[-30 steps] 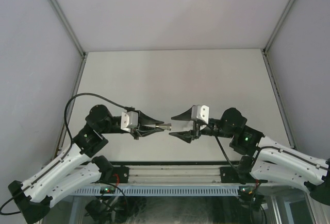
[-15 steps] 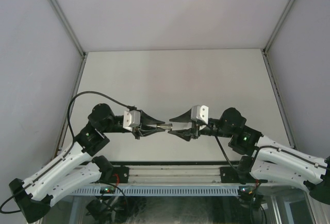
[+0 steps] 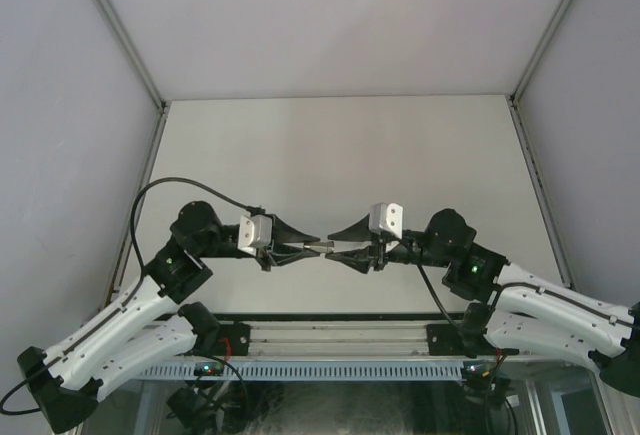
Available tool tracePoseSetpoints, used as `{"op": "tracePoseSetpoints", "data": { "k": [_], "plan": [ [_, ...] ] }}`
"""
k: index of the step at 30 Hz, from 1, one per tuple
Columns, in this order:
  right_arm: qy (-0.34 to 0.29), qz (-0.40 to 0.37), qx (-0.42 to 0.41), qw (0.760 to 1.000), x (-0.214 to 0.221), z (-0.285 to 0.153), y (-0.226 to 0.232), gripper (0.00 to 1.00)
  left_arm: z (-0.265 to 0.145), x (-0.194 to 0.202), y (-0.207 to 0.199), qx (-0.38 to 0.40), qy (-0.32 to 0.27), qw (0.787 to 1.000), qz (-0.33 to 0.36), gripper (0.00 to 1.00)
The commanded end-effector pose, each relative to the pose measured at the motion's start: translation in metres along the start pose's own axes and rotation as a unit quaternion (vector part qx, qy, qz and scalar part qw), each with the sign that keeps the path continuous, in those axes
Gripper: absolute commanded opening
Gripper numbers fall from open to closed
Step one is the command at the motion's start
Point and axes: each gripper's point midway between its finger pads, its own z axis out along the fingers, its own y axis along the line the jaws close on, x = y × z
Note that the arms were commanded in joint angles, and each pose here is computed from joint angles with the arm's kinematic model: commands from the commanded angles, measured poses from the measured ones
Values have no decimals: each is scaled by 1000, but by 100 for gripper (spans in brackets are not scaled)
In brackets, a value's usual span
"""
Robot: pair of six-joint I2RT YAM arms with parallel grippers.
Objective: Install the water faucets
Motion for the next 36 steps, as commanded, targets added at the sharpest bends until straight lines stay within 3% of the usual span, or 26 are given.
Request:
{"op": "tracePoseSetpoints", "data": {
  "k": [1, 4, 9, 10, 15, 19, 25, 36],
  "plan": [
    [-24, -6, 12, 1000, -20, 3, -5, 34, 0, -19, -7, 16, -25, 999, 18, 0],
    [-18, -3, 15, 1000, -17, 3, -7, 32, -1, -19, -7, 14, -26, 999, 19, 0],
    [-31, 1, 21, 999, -23, 3, -9, 4, -1, -18, -7, 16, -25, 999, 18, 0],
    [-35, 5, 21, 999, -25, 3, -10, 0, -1, -18, -7, 15, -25, 999, 18, 4],
    [-62, 41, 15, 997, -40, -1, -10, 0, -1, -11, -9, 19, -12, 1000, 5, 52],
    [-75, 57, 13, 996, -47, -3, -10, 0, -2, -6, -13, 30, -3, 1000, 2, 61],
    [-82, 60, -1, 995, -51, -3, -7, 0, 1, -10, -11, 29, -6, 1000, -4, 62],
    [-59, 76, 4, 995, -37, -1, -9, 0, 2, -20, 4, -6, -12, 1000, 9, 52]
  ]
}}
